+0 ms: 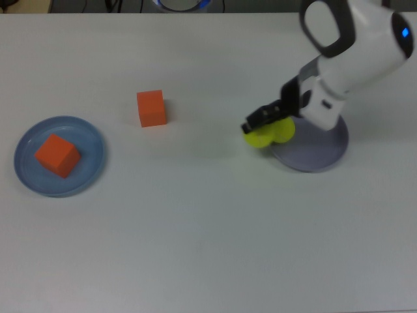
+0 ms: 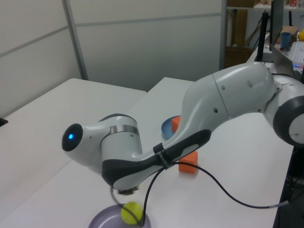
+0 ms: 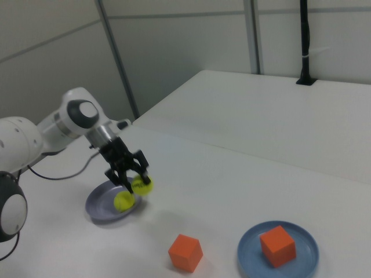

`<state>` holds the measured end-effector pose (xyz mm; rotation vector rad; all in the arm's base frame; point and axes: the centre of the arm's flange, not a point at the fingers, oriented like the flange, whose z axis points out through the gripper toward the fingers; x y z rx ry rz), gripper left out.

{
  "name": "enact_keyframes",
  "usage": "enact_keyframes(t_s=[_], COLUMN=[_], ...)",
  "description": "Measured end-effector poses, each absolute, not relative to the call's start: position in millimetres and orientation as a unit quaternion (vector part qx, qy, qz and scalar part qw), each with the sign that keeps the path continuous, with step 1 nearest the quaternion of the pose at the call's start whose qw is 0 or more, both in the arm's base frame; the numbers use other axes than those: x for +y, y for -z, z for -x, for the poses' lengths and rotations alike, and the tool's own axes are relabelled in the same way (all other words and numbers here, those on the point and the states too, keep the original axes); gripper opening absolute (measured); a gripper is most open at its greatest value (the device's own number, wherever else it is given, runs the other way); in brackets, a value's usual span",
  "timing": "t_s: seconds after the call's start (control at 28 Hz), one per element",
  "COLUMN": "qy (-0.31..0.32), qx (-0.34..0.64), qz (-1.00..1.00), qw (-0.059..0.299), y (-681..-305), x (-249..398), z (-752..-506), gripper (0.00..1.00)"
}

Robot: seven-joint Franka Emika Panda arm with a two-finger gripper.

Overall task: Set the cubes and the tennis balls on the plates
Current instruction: 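Place the second tennis ball on the lavender plate and release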

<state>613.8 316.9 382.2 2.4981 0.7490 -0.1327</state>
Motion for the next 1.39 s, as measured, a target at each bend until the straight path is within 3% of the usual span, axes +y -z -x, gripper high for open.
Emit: enact_keyframes(t_s=[0.18, 0.36, 0.79, 1.04, 1.32, 1.39], qy=[-0.020, -0.029, -0.025, 0.028, 0.065, 0.068], qx=[0.287, 0.294, 0.281, 0.263, 0.235, 0.230], qz=[-0.928, -0.925, -0.928, -0.925, -0.930, -0.931], qw=[0.239, 0.238, 0.245, 0.273, 0.277, 0.274], y=[-394.9, -392.4, -354.5, -341.9, -362.8, -369.6], x=[357.9, 381.7, 435.2, 425.1, 414.2, 412.3], z=[-606.9, -593.3, -542.4, -528.4, -527.4, -527.8], gripper=[0.67, 0.67, 0.67, 0.67, 0.99, 1.00])
